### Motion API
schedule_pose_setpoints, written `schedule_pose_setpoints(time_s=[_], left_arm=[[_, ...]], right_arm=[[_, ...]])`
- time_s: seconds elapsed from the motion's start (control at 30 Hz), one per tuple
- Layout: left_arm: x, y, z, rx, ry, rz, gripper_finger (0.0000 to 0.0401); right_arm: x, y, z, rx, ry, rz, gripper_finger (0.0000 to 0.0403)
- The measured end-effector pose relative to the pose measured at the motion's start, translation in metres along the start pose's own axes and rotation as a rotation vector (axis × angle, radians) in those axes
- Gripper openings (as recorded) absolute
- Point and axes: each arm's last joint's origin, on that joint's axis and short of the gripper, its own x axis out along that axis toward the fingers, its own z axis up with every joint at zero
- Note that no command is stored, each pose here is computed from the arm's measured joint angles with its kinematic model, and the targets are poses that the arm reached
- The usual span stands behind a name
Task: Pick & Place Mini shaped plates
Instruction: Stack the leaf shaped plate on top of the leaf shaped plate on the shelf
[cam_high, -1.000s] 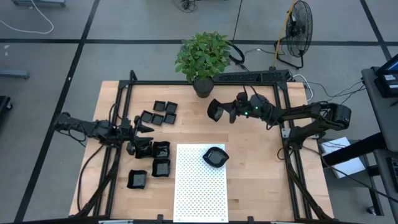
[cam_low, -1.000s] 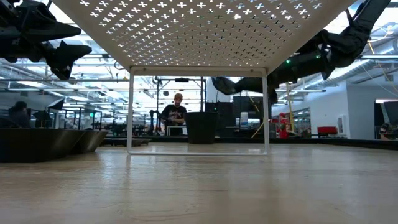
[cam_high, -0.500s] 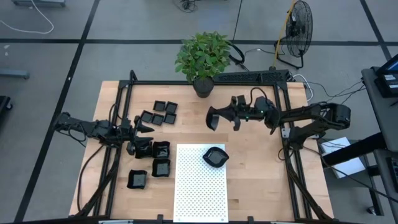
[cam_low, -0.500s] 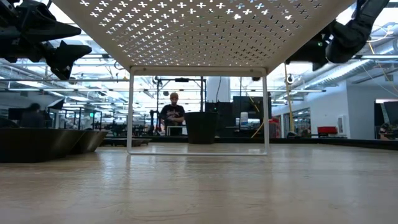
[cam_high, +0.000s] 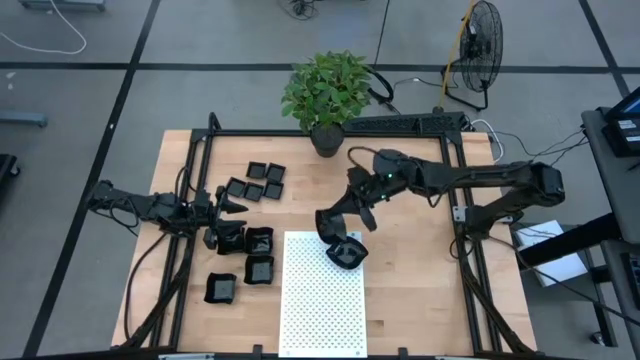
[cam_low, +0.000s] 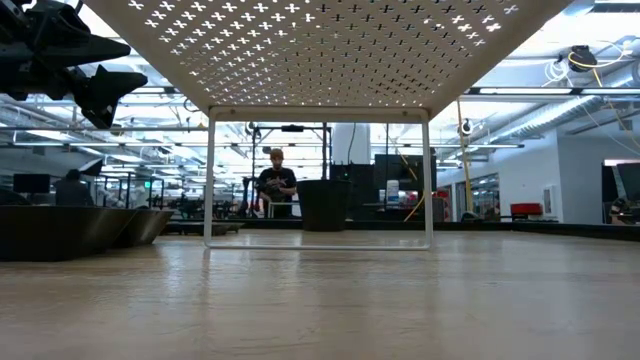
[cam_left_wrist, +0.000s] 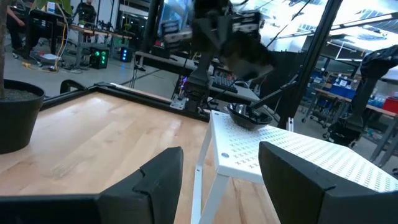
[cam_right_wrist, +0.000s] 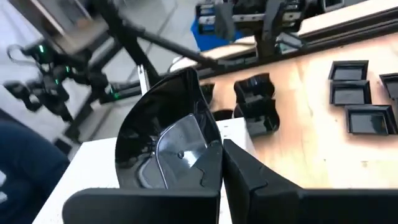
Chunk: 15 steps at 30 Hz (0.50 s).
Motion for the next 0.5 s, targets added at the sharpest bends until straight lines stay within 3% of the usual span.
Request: schedule_pose_setpoints(time_s=[0.27,0.5], left_arm=[[0.000,0.000,0.000,0.000,0.000,0.000,0.0214],[0.000,0.000,0.000,0.000,0.000,0.000,0.0214]], right_arm=[[-0.003,0.030,0.006,-0.001,0.166,-0.026,0.0000],[0.000,0.043,-0.008,-0.198,0.285,0.017,0.0000]])
